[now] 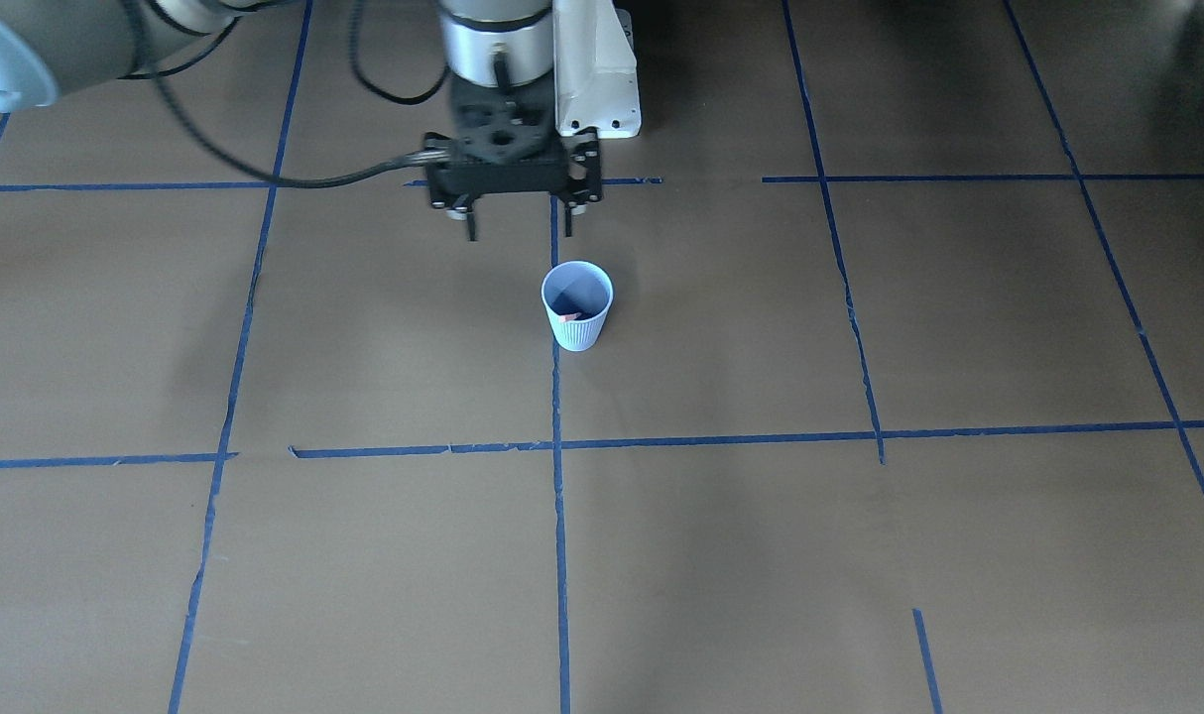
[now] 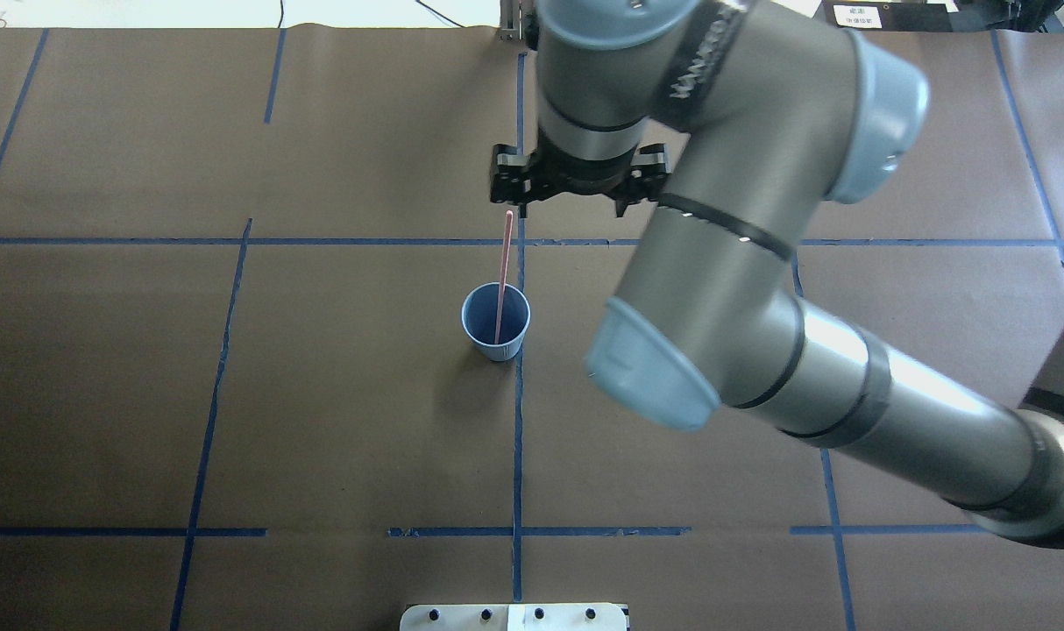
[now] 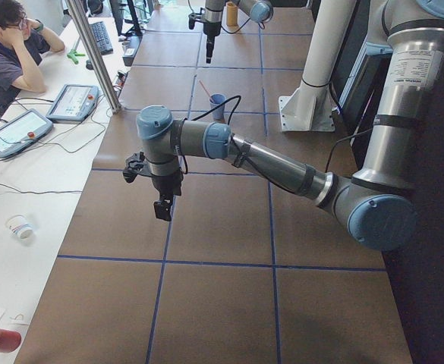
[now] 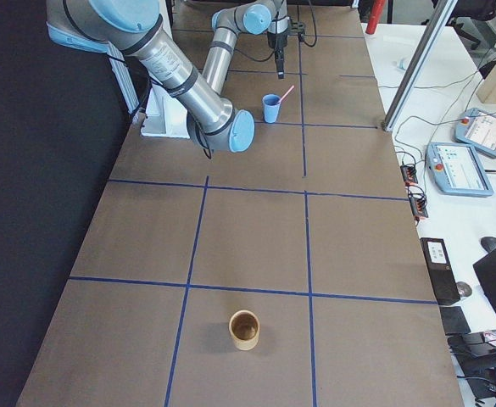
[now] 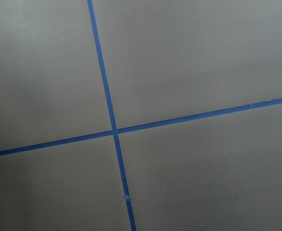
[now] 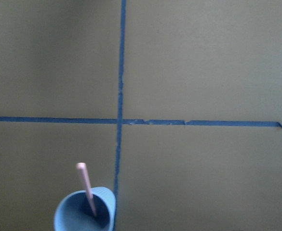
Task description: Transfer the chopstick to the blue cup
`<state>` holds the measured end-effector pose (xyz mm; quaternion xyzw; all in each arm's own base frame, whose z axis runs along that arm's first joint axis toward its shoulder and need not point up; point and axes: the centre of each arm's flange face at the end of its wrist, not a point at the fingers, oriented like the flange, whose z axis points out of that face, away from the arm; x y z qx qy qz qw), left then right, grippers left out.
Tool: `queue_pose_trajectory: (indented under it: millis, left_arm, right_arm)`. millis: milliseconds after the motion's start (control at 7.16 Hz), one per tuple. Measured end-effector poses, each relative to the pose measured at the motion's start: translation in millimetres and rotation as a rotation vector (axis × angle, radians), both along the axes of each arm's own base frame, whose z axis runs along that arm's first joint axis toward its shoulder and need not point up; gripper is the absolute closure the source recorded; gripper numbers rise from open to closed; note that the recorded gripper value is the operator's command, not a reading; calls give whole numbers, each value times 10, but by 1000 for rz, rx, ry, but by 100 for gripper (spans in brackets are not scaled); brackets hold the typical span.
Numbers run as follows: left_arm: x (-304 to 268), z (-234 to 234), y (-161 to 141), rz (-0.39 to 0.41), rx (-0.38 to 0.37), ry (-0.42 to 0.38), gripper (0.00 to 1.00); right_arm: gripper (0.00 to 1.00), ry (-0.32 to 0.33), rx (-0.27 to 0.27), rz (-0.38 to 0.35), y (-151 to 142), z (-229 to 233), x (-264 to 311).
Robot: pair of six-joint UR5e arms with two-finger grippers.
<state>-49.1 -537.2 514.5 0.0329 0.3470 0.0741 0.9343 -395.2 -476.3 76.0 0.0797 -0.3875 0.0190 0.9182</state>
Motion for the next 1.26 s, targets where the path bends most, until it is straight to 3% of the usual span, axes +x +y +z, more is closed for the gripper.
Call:
queue_pose_trajectory:
  millis: [419, 838, 978, 1257]
  left_arm:
    - [-241, 302, 8, 6, -20, 36, 0]
    - [-302, 686, 273, -4, -82, 70, 0]
    - [-294, 905, 458, -9, -107, 92, 0]
    - [-280, 1347, 660, -13, -103, 106, 0]
  right_arm:
    - [0, 28, 85, -113, -88, 1286, 1302]
    - [0, 4, 127, -202, -296, 3052, 2717]
    - [0, 7, 135, -223, -318, 3613, 3159]
    - [0, 16, 78, -206, -232, 4447, 3782]
